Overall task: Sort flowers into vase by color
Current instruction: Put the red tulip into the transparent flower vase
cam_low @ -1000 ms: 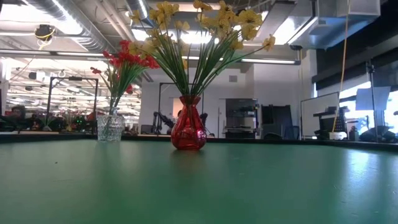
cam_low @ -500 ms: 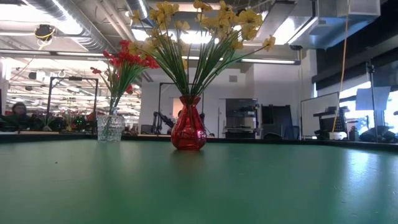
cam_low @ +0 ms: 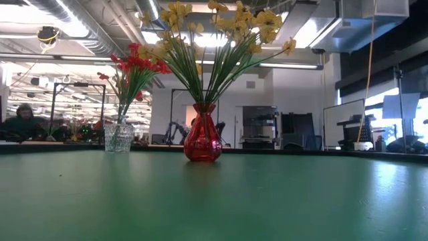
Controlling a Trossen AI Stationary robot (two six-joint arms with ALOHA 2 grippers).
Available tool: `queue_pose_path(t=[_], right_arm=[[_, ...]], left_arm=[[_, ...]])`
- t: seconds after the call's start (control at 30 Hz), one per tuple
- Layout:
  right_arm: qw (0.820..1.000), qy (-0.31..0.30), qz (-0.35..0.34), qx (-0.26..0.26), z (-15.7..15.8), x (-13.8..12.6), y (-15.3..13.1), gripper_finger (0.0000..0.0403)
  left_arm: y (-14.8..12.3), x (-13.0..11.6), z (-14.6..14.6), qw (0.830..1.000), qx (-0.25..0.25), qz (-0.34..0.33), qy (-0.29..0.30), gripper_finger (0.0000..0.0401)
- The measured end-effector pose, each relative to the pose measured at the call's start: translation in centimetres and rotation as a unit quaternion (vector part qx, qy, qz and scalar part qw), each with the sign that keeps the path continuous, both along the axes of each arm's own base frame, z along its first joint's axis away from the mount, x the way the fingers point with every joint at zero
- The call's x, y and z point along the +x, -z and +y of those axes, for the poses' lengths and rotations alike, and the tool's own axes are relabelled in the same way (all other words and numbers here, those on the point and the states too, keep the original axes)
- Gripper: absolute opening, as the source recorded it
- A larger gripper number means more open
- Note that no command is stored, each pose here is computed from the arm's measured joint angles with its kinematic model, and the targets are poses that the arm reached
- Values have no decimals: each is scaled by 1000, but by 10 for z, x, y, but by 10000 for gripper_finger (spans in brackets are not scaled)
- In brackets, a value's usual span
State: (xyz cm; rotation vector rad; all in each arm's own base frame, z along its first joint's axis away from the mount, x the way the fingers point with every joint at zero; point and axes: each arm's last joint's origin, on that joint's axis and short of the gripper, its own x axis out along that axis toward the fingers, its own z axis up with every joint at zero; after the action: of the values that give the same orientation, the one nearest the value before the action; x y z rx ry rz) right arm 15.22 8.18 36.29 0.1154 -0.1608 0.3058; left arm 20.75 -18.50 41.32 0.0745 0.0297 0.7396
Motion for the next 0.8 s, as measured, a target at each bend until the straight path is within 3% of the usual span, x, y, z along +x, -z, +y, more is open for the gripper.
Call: queue_pose_path(t=[0.2,0.3,0.47,0.8], right_arm=[[1000,3,10,-11,0,1,3,301],[999,4,28,-18,1,2,7,301],[998,6,55,-18,1,2,12,301],[997,7,69,-31,1,3,15,301]], left_arm=[[39,32,34,995,44,47,-83,0],[53,35,46,991,54,61,-103,0],[74,18,56,993,43,47,-98,0],[161,-37,95,995,-16,-18,-97,0]])
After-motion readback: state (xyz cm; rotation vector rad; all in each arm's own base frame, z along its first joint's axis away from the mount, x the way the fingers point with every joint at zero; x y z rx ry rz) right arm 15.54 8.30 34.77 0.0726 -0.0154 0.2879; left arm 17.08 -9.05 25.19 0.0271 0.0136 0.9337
